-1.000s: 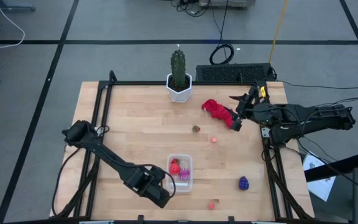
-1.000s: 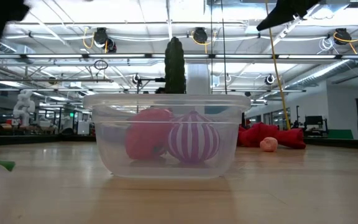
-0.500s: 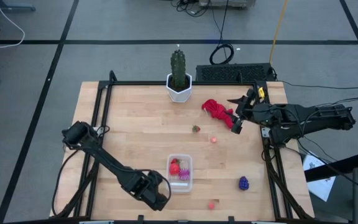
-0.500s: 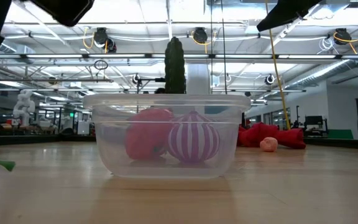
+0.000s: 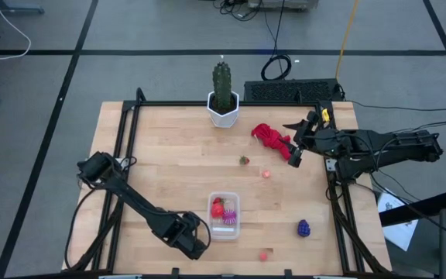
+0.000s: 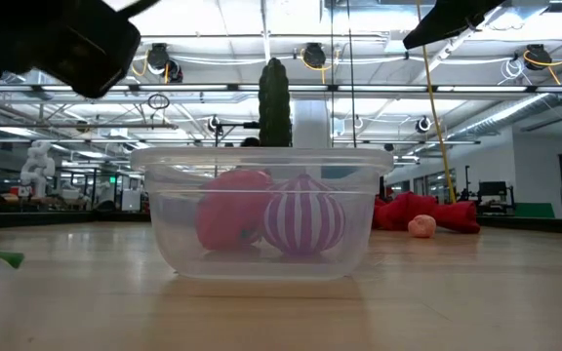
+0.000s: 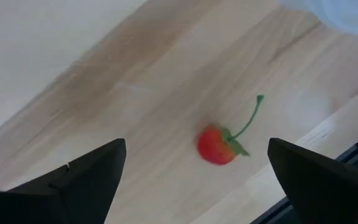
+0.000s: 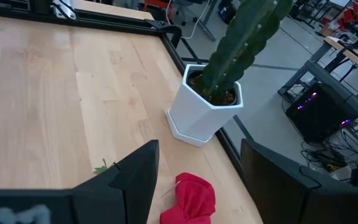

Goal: Pick and placing Produce into tupperware
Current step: Put the bottom strawberry into the transparent container

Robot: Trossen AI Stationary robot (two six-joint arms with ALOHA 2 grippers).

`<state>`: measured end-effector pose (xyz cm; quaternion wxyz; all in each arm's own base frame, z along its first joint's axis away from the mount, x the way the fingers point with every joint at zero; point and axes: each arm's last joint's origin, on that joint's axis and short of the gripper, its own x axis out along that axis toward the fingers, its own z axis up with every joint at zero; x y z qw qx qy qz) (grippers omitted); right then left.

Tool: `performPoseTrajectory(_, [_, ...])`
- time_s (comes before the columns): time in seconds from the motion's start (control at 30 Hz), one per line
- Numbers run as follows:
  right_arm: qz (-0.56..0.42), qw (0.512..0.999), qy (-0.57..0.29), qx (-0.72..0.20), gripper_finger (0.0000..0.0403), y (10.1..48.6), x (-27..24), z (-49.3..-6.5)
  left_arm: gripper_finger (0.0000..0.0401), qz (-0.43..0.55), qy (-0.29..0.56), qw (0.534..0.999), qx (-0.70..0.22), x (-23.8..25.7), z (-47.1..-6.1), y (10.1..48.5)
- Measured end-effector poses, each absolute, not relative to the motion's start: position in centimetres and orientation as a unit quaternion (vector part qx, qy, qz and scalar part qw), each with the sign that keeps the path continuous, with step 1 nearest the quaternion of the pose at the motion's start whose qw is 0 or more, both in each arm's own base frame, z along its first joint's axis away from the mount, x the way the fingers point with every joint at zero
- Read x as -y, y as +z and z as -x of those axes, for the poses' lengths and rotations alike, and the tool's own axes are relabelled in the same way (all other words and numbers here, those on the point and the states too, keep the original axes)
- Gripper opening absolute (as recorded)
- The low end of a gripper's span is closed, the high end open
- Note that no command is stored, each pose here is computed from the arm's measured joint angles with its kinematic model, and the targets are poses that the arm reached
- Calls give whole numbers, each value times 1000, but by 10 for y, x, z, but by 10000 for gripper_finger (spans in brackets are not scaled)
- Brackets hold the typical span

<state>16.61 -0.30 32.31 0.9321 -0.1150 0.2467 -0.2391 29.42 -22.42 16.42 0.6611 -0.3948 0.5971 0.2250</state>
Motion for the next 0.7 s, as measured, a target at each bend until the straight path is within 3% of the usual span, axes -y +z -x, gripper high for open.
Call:
performPoseTrajectory(0.3, [114,933,-239,-243,219,324,3,-166,399,381,221,637,-633,227,-300,140])
performPoseTrajectory(0.7, [110,936,-241,-231,219,326,3,-168,399,379,217,643,-628,228,-301,140])
